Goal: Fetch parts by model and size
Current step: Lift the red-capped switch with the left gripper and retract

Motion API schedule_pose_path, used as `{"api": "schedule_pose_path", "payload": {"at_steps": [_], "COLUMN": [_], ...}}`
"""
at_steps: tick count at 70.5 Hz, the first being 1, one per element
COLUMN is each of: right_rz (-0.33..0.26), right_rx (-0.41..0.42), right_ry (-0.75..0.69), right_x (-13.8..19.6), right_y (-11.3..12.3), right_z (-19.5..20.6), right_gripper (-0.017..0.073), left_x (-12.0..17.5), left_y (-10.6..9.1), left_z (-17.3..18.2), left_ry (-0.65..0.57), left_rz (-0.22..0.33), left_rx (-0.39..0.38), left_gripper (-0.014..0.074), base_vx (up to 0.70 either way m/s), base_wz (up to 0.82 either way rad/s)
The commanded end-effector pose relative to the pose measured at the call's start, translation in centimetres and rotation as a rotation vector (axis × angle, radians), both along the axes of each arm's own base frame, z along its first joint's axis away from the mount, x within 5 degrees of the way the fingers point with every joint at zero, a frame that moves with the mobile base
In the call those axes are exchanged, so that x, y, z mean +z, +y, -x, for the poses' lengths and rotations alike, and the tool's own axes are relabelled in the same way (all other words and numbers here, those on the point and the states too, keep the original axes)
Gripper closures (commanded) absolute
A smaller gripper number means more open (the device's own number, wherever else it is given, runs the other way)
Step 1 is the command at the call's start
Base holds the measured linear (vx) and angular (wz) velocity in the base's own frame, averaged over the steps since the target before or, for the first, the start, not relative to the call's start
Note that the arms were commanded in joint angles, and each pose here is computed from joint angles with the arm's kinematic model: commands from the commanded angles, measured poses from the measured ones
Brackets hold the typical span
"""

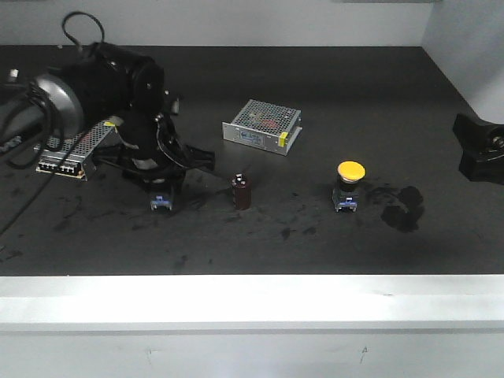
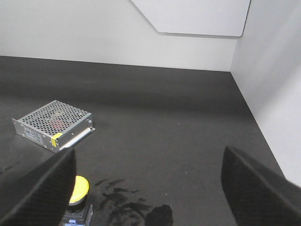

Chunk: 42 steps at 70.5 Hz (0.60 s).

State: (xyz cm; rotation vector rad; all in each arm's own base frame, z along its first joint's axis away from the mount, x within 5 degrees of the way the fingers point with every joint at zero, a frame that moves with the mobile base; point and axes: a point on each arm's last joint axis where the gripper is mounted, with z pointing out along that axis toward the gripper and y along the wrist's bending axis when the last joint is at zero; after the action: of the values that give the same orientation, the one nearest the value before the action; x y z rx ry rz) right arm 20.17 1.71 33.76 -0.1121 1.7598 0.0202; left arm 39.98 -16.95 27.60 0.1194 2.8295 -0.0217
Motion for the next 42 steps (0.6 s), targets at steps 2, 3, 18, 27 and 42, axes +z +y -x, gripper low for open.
{"api": "schedule_pose_path", "payload": {"at_steps": [2, 3, 18, 27, 42], "right_rz": [0.002, 0.002, 0.001, 0.001, 0.001], "right_rx": [0.024, 0.024, 0.024, 0.024, 0.024], "right_ry": [-0.1, -0.1, -0.1, -0.1, -0.1], "right_x": [1.8, 1.8, 1.8, 1.8, 1.8], "right_y": [0.2, 0.2, 0.2, 0.2, 0.2], "right_z": [0.0, 0.0, 0.0, 0.0, 0.0], "right_gripper": [-0.0031, -0.0031, -0.0031, -0.0031, -0.0031], "left_x": [6.9, 7.1, 12.9, 15.4, 15.8], "left_y": [1.1, 1.2, 2.7, 3.6, 5.7], "left_z": [1.6, 1.7, 3.8, 5.3, 8.7], "left_ry": [-0.233, -0.24, -0.481, -0.589, -0.693], "left_rz": [0.014, 0.012, -0.004, -0.022, -0.091], "left_rx": [-0.034, -0.037, -0.11, -0.141, -0.169], "left_gripper": [0.0601, 0.0601, 0.0601, 0.0601, 0.0601], "base_vx": [0.0, 0.0, 0.0, 0.0, 0.0], "base_wz": [0.0, 0.0, 0.0, 0.0, 0.0]}}
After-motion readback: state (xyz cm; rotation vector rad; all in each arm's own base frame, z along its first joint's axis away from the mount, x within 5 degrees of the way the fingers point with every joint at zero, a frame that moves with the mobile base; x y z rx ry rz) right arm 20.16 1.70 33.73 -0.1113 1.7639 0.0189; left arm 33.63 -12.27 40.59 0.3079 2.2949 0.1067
